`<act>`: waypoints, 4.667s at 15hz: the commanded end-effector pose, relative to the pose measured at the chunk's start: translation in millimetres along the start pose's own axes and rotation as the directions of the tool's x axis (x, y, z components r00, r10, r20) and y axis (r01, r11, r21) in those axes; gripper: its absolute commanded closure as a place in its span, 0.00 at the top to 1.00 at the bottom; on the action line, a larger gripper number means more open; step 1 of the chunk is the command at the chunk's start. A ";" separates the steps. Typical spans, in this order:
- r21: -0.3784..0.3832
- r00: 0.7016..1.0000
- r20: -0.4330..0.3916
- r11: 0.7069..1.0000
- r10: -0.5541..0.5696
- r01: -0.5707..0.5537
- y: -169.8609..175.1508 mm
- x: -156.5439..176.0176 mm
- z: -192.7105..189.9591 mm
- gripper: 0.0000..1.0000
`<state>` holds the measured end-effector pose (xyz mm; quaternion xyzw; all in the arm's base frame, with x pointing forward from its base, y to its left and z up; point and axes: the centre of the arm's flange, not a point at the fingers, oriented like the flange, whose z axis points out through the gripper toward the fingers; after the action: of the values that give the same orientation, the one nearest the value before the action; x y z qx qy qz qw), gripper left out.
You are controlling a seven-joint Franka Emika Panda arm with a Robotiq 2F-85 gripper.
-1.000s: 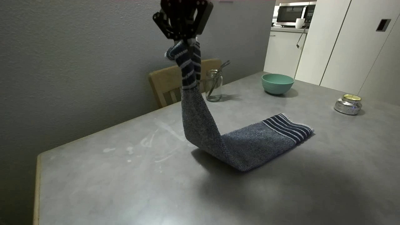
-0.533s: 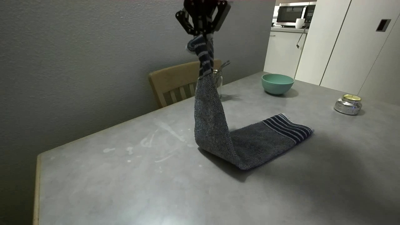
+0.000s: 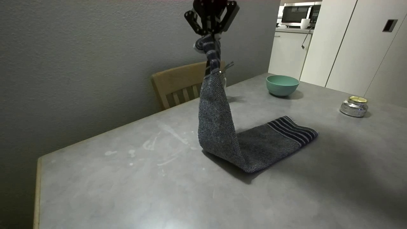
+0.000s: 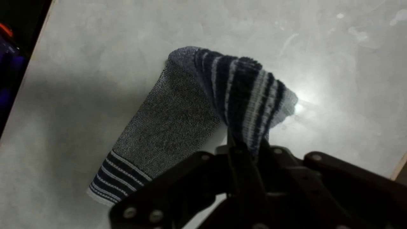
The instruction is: Fold the grey towel in half
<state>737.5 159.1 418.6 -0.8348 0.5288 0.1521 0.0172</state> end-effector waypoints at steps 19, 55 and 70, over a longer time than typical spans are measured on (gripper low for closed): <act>-0.145 0.984 0.061 0.977 0.167 -0.157 99.8 59.1 51.2 0.02; -0.740 0.936 0.198 0.671 0.289 -0.051 108.9 134.0 142.1 0.02; -0.828 0.984 0.170 0.535 -0.043 0.167 176.4 189.7 126.5 0.02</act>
<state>658.3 -23.1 278.0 -0.7481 0.3589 0.4238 -0.3632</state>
